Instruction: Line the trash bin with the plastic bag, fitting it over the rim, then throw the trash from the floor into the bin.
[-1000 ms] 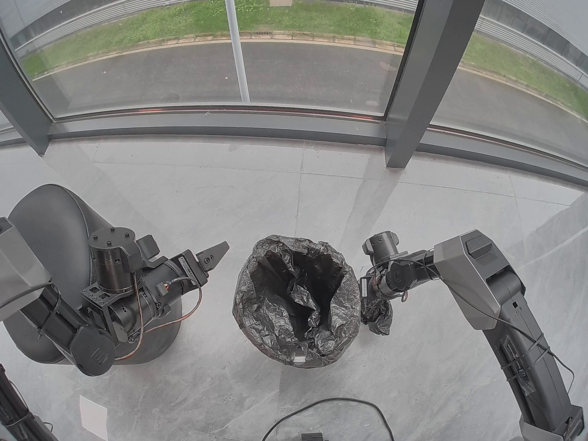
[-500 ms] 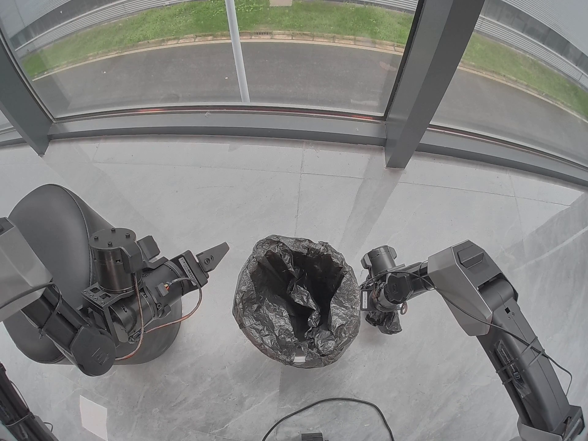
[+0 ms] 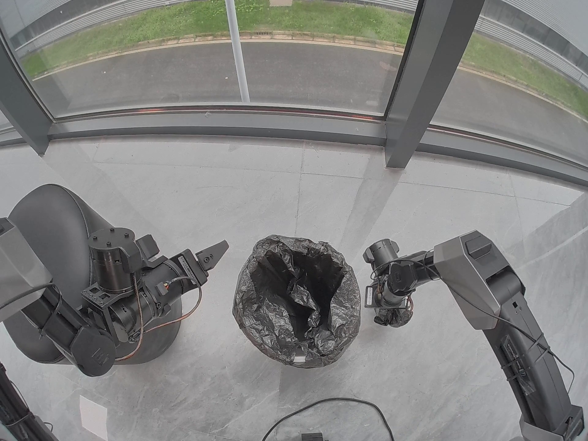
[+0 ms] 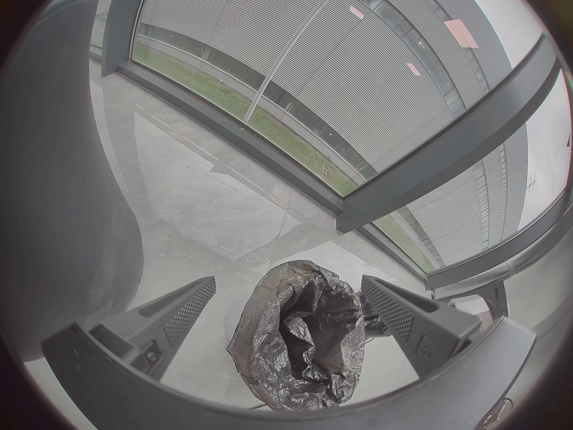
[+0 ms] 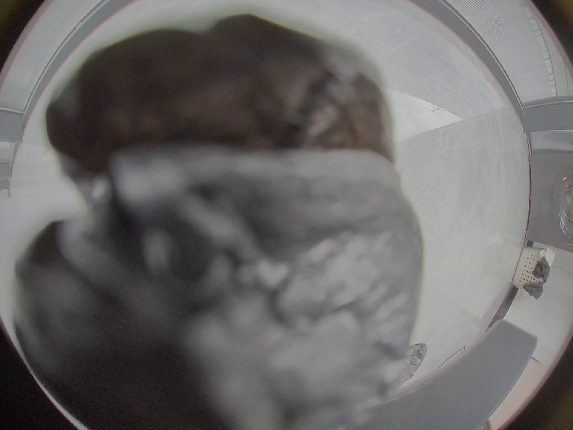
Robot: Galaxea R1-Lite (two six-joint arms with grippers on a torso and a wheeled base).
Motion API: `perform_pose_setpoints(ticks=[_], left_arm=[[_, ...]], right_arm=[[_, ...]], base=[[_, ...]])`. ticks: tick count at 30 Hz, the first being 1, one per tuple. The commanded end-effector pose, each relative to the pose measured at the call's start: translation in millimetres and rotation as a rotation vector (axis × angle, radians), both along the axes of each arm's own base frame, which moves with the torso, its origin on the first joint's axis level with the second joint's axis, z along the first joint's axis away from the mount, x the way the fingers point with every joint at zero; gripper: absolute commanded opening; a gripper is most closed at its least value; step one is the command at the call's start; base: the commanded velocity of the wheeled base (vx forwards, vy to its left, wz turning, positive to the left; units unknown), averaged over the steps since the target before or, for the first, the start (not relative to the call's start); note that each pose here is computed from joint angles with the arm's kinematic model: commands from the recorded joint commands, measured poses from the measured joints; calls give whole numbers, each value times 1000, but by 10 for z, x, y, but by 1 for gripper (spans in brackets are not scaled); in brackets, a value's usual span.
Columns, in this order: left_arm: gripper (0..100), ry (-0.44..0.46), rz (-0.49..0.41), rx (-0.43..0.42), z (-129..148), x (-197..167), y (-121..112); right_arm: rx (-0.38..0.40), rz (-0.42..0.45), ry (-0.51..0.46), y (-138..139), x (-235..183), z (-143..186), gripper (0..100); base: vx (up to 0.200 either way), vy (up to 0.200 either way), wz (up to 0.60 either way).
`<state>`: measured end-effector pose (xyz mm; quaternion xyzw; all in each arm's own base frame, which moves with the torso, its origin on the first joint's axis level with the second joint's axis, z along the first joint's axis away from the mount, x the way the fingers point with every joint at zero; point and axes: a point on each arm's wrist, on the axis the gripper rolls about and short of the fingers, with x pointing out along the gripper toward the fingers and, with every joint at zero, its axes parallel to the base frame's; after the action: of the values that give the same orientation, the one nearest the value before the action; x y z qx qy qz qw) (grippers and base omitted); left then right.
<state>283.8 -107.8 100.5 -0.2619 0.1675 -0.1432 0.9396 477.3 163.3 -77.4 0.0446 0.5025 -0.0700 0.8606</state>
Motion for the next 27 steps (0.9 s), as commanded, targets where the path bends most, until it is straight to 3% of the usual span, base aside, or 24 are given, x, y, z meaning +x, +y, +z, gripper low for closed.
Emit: perform_pose_setpoints(ticks=[1,9,11,14,20,27], left_arm=[[100,-7,1,-2,4,-2,2],[100,-16,3,-5,31,-13,6],[100,-22,4,-7,44,-19,9],[100,-28,6,-8,61,-27,12],[100,-31,4,-9,72,-38,7],[100,-49,-2,-10,130,-78,8]], right_arm=[[35,-20,-58,3,-2,618,0],[40,-16,-67,-14,-183,1368,0],[50,-5,-93,-13,-327,1789,0],[51,7,-99,-21,-507,2145,0],[99,40,-200,31,-810,2753,0],[173,141,-319,238,-1270,3341,0]], base=[[0,0,0],[0,0,0],[0,0,0],[0,0,0],[0,0,0],[0,0,0]])
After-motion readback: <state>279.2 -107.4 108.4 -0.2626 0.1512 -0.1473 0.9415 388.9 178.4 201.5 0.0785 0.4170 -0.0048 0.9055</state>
